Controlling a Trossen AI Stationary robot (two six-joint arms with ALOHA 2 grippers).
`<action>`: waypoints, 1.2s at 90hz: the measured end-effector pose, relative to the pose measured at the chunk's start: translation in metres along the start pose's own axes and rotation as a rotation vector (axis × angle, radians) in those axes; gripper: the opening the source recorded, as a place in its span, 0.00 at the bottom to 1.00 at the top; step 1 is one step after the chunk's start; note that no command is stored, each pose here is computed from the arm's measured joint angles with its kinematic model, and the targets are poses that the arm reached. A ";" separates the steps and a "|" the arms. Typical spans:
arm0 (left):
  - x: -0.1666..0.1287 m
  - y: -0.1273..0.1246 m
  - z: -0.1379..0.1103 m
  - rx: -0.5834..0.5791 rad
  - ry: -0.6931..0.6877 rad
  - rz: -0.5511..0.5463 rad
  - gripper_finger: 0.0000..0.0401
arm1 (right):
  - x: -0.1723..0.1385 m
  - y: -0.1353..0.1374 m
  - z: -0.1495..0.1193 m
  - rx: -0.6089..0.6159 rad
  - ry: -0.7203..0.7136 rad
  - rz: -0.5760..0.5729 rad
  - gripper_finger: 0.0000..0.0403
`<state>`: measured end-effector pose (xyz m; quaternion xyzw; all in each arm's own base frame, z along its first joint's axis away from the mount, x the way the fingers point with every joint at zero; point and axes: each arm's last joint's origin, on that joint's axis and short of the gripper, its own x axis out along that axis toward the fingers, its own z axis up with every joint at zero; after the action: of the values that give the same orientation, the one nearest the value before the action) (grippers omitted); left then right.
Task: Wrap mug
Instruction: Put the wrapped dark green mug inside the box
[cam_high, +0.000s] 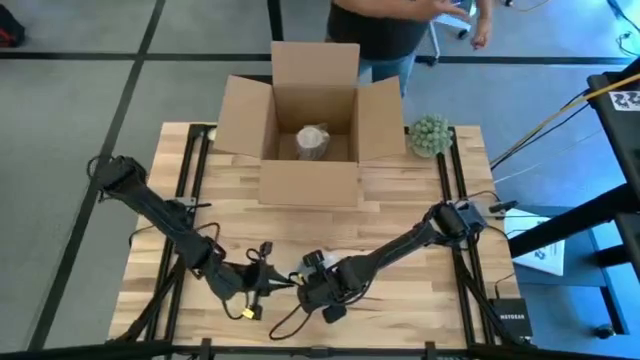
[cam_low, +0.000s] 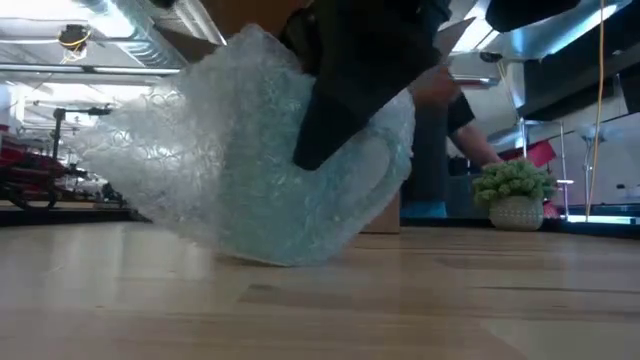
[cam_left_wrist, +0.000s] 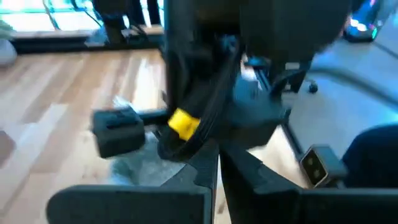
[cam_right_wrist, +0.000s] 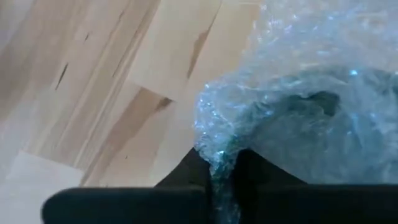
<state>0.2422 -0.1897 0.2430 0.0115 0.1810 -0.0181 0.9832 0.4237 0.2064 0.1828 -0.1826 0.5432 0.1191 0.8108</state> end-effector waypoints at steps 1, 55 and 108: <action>-0.001 0.000 -0.001 0.000 0.007 0.007 0.00 | -0.001 0.000 0.001 0.000 0.001 -0.001 0.02; -0.054 0.000 -0.029 -0.048 0.160 0.216 0.00 | -0.137 -0.026 0.046 0.011 -0.282 -0.019 0.01; -0.057 -0.003 -0.030 -0.070 0.161 0.206 0.00 | -0.236 -0.166 0.025 0.197 -0.626 -0.411 0.01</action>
<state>0.1781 -0.1899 0.2351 -0.0030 0.2576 0.0904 0.9620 0.4195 0.0678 0.4368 -0.1640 0.2304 -0.0487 0.9579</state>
